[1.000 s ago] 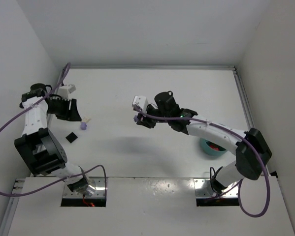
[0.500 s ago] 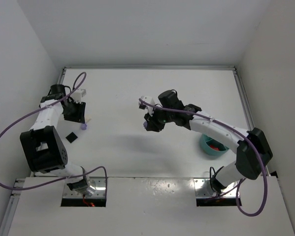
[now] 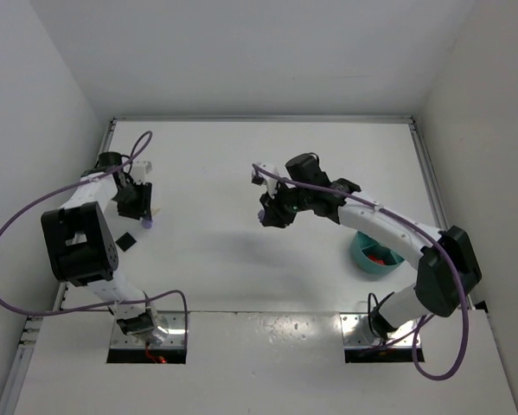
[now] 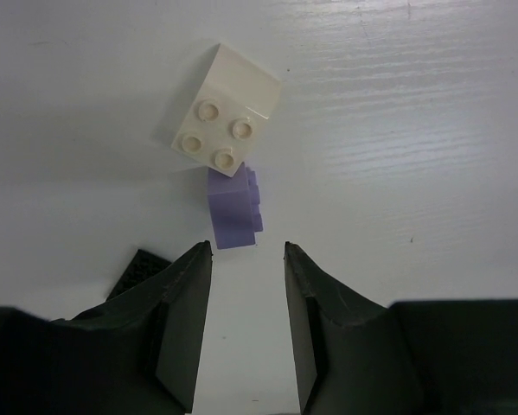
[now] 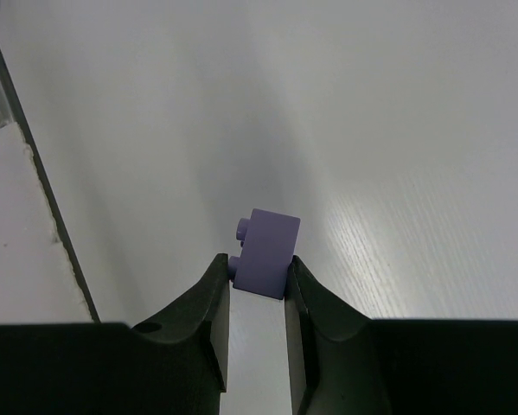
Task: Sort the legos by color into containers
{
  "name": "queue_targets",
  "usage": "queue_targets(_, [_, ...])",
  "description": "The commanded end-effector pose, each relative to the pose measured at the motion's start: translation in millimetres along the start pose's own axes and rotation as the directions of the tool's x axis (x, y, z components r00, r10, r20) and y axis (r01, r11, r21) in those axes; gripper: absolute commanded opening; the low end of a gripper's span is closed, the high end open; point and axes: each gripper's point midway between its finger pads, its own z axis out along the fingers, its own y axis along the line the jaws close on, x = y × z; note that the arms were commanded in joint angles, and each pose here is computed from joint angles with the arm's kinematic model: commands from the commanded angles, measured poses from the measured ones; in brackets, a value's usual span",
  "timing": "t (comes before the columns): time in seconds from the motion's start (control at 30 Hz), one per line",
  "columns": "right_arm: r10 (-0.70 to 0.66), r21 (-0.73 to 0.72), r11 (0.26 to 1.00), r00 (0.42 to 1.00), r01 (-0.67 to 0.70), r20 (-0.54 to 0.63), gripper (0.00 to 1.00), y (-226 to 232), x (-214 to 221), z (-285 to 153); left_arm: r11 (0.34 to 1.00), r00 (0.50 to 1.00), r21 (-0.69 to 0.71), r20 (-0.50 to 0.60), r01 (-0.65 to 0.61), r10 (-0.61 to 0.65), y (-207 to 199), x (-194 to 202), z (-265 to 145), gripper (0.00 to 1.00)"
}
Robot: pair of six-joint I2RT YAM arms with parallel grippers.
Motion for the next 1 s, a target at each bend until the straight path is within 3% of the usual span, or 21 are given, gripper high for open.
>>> queue_targets(0.0, [-0.006,0.007,1.0,0.997,0.006,0.074,0.03,-3.2,-27.2,-15.4,1.0,1.0,-0.015,-0.003,0.004,-0.004,-3.6,-0.2,7.8,0.45])
queue_targets(0.6, [0.112,0.049,0.992,0.991,-0.115,0.07,0.03,-31.7,-15.8,-26.1,0.995,0.997,-0.093,-0.073,0.024,-0.031,3.2,11.0,39.4,0.42])
queue_targets(0.97, [0.137,0.051,0.989,0.987,-0.141,0.079,0.03,-38.1,-14.9,-30.0,0.997,0.998,-0.069,-0.038,0.043,-0.046,-2.4,3.7,35.9,0.46])
